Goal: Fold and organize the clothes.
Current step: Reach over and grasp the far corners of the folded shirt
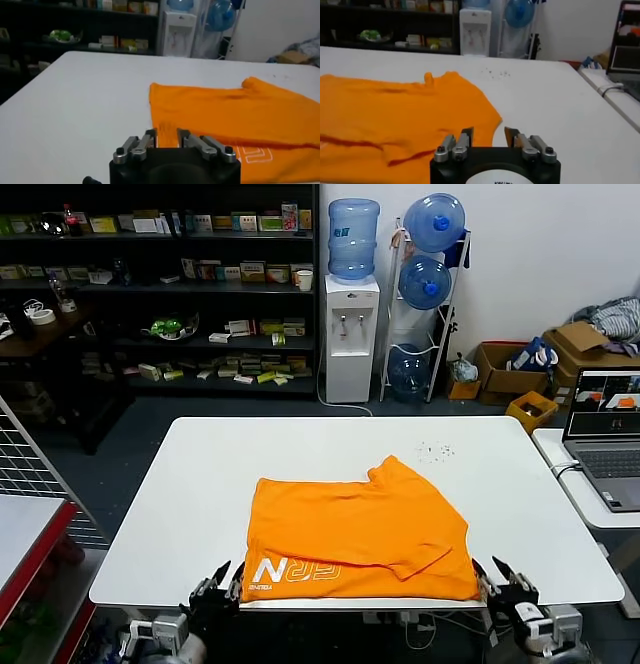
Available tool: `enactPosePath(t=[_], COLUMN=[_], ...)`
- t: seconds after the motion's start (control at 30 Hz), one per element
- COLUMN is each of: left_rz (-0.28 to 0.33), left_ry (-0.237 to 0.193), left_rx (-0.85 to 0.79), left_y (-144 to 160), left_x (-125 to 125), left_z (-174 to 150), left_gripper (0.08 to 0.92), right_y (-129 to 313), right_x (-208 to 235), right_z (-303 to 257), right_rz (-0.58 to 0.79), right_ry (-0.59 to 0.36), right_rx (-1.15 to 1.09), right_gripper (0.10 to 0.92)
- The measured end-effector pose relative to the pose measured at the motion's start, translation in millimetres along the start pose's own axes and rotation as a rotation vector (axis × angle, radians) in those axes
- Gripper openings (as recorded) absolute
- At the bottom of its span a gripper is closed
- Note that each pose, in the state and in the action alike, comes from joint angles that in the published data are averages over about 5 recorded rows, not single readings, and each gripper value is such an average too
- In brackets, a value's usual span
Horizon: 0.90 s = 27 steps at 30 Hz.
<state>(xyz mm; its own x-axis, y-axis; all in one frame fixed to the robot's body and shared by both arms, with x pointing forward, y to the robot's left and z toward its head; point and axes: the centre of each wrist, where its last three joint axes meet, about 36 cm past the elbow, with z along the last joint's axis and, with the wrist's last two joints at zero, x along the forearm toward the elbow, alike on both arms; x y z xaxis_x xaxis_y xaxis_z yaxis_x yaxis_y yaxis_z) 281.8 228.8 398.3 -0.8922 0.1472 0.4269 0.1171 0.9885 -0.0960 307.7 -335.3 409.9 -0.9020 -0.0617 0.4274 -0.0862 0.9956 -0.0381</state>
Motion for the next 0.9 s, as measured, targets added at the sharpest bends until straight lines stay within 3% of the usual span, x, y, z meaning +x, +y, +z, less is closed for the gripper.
enactPosePath(t=[0.2,0.37,0.63,0.9], left_rz=[0.017,0.029,0.041,0.032], left_ry=[-0.07,-0.088,-0.032,0.034], left_rx=[-0.002,-0.003,-0.025,-0.039], left_y=[14.0,26.7,41.6,49.4], left_x=[-49.5,-110.2,-193.3,-234.6], left_z=[-19.3,-31.1,-47.6,-53.9], left_gripper=[0.632,0.773,0.822,0.823], right_y=[6.0,14.0,28.7,41.4], right_x=[-70.1,-139.7,-222.6,-266.8], right_z=[-31.5,-55.8,-80.1,-73.1], right_rz=[-0.015,-0.022,-0.038,-0.053], right_ry=[-0.065,-0.084,-0.036,0.057], right_rx=[-0.024,-0.042,-0.042,-0.031], right_gripper=[0.773,0.82,0.823,0.823])
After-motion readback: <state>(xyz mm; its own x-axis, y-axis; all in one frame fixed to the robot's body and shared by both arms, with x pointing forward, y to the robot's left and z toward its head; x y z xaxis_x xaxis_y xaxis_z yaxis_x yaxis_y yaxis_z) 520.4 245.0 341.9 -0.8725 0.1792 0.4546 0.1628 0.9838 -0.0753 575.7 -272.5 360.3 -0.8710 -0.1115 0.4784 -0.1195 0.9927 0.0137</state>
